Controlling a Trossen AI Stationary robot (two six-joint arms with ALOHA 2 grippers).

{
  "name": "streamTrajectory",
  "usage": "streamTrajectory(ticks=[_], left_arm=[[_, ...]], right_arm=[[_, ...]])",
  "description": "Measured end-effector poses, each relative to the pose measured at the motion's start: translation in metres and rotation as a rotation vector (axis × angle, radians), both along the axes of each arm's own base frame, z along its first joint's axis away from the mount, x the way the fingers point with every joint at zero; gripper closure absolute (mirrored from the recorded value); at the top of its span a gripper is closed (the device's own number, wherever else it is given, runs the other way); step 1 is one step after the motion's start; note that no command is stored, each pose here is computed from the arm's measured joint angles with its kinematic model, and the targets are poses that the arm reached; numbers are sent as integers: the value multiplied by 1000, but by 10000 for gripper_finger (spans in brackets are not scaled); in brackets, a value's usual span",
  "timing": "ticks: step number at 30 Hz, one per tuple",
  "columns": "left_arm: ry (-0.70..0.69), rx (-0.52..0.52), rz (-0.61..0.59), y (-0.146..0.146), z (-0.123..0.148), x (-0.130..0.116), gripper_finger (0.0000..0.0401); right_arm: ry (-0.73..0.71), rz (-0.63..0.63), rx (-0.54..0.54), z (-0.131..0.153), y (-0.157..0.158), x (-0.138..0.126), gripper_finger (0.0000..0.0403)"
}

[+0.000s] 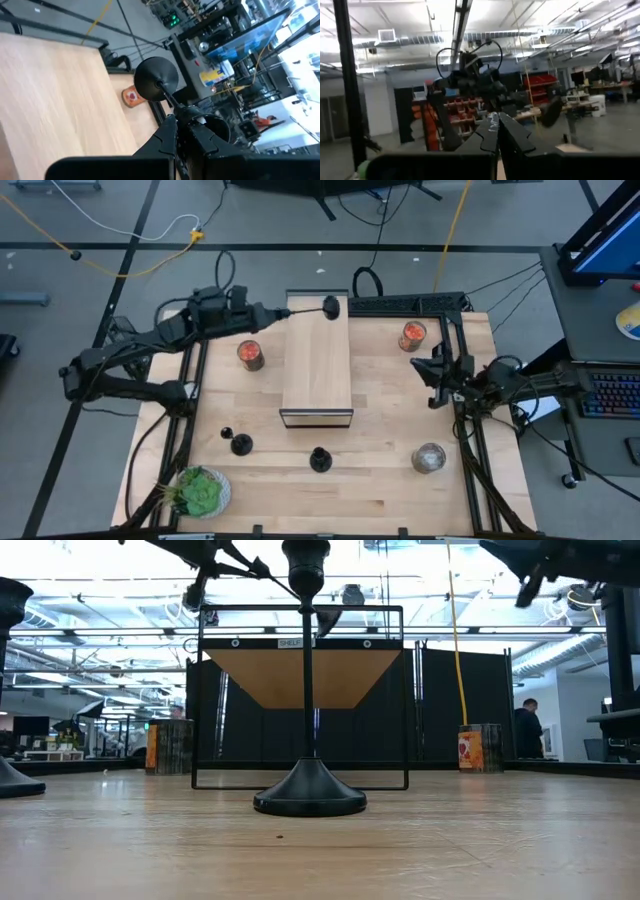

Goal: Pick & Place candle stick holders
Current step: Put the top left black candle holder on the shelf

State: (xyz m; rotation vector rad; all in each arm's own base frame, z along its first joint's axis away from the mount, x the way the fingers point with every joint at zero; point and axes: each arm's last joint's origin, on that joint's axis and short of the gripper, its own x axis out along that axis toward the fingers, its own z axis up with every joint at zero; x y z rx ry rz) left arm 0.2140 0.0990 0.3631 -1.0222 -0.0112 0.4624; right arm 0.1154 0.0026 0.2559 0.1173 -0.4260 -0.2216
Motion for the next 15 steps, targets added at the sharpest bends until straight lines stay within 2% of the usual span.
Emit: streamTrajectory(ticks=[7,15], left_arm=[[-5,30,-68,-9,19,19,391],[88,85,-148,-17,49,42,391]], right_arm=[[70,-24,-123,28,3,25,403],[134,-66,-213,57,5,54,403]])
